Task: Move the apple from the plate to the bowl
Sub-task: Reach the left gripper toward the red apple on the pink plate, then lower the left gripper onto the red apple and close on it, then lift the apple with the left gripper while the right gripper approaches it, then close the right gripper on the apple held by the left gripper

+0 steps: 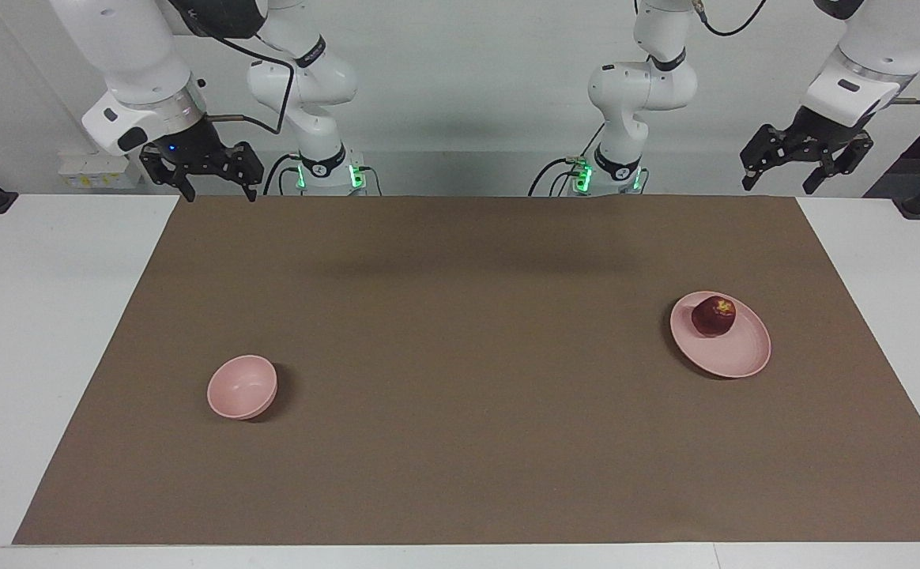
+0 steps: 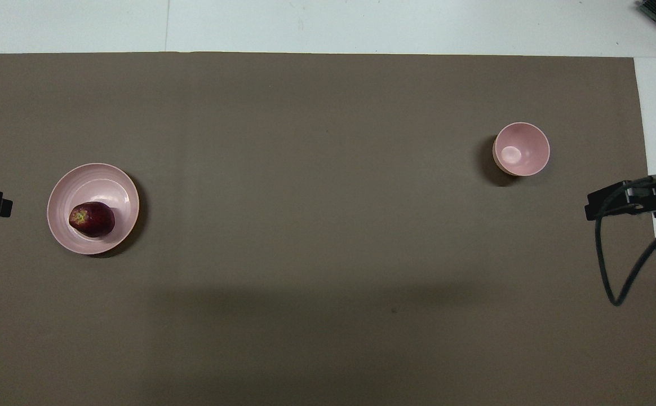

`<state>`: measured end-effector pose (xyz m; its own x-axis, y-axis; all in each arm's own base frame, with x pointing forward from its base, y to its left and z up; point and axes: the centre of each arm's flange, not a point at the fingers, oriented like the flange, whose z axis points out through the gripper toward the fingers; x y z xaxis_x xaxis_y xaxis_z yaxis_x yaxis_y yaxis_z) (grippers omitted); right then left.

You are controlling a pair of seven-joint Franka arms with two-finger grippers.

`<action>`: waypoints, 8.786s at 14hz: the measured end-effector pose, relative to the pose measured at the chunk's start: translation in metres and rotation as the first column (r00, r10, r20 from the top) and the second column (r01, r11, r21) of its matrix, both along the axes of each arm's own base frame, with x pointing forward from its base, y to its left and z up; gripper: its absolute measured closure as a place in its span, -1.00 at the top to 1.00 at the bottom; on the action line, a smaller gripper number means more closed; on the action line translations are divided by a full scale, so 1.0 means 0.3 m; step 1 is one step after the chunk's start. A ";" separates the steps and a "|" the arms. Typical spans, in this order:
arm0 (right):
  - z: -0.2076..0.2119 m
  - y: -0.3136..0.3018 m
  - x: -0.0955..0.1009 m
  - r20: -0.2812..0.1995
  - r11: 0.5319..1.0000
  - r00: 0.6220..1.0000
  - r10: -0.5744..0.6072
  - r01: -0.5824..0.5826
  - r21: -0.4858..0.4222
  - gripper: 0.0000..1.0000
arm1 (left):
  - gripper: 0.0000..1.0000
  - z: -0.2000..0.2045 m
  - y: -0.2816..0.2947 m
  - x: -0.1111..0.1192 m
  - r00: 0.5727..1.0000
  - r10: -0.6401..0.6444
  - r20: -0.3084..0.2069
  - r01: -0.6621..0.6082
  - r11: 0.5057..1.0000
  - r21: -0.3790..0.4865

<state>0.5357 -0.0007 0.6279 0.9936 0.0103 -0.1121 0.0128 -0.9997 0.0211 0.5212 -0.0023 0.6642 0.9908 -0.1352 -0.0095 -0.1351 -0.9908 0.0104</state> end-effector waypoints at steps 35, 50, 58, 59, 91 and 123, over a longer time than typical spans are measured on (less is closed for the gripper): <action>0.000 0.000 0.000 0.000 1.000 1.000 0.000 0.000 0.000 1.00 | 1.00 -0.476 -0.012 0.061 0.998 -0.037 0.059 0.037 0.999 0.001; 0.000 0.000 0.000 0.000 1.000 1.000 0.000 0.000 0.000 1.00 | 1.00 -1.029 0.134 0.096 0.994 -0.014 0.110 0.012 1.000 0.020; 0.001 -0.008 0.017 0.030 0.998 0.998 -0.060 0.060 0.012 1.00 | 0.70 -1.102 0.135 0.054 0.997 -0.013 0.080 0.011 1.000 0.018; -0.004 -0.003 0.017 0.023 0.996 0.996 -0.083 0.082 0.034 1.00 | 0.64 -1.095 0.135 0.060 0.996 -0.013 0.092 0.011 1.000 0.019; -0.601 0.640 0.124 -0.711 0.232 0.329 -0.621 0.944 0.234 1.00 | 0.61 -0.739 -0.850 -0.024 0.936 0.345 0.064 -0.184 0.636 -0.749; -0.751 0.865 0.151 -0.847 0.103 0.189 -0.497 0.982 0.159 0.60 | 1.00 -0.698 -1.074 -0.157 0.922 0.377 0.085 -0.166 0.584 -0.794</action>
